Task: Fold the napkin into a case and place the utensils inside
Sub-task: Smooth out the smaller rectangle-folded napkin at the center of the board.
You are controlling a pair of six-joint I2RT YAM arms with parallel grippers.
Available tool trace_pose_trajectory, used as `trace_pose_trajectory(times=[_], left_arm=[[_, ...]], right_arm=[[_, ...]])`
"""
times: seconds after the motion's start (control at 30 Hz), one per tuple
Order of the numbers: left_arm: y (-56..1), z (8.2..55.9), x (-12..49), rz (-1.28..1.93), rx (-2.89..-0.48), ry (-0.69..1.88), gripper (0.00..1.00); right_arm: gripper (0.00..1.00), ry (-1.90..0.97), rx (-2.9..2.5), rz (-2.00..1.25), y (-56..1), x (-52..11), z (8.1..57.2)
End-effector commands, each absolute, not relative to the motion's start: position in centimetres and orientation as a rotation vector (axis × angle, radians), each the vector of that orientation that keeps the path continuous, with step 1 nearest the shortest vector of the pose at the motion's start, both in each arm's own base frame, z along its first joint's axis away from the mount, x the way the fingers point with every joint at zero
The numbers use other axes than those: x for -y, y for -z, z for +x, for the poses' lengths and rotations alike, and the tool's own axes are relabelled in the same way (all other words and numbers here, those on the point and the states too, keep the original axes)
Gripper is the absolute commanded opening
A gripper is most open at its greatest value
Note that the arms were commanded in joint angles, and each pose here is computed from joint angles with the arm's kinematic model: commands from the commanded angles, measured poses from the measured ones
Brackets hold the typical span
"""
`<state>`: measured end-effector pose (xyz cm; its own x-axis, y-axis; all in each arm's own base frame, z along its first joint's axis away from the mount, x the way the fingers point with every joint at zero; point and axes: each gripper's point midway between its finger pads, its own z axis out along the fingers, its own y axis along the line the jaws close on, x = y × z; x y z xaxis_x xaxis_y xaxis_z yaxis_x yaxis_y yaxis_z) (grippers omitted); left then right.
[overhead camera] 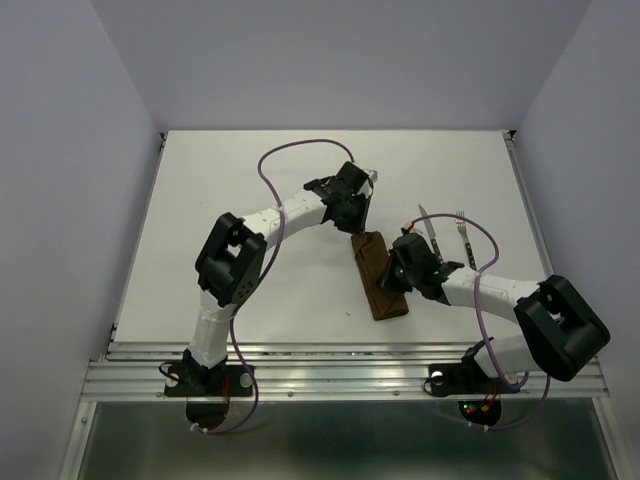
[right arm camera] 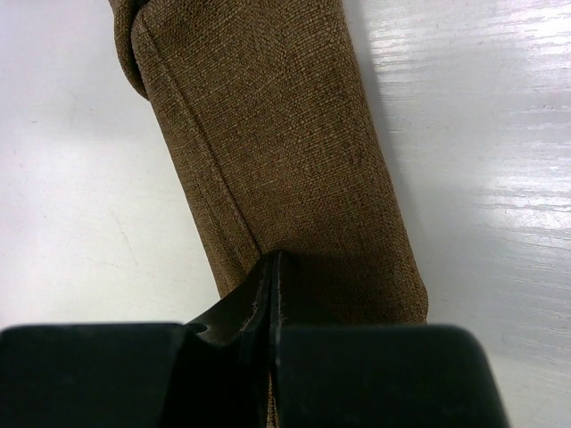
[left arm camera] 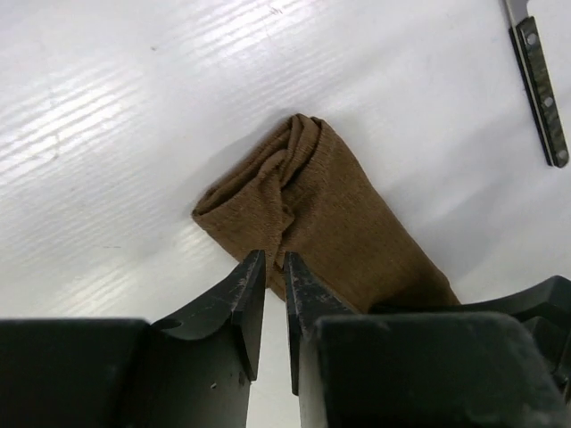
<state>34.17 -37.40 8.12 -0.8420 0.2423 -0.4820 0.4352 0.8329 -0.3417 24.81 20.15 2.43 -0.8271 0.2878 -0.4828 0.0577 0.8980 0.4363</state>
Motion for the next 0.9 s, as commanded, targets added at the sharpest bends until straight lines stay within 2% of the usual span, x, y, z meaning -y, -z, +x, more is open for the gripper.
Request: trace_pose_trajectory(times=[0.0,0.23,0.4,0.87], left_arm=[[-11.1,35.5,36.7,0.536,-2.491,0.512,0.26],[-10.0,34.7,37.8,0.596,-2.482,0.477,0.24],[-9.2,34.2,38.3,0.628,-2.48,0.481,0.36],[-6.7,34.6,37.9,0.64,-2.504,0.395,0.34]], right_arm=[[0.01,-0.46,-2.56,0.246,-1.1,-19.1,23.9],[0.01,-0.457,-2.562,0.25,-1.1,-19.2,24.0],[0.01,-0.456,-2.561,0.251,-1.1,-19.2,24.0],[0.01,-0.46,-2.569,0.246,-1.0,-19.5,24.2]])
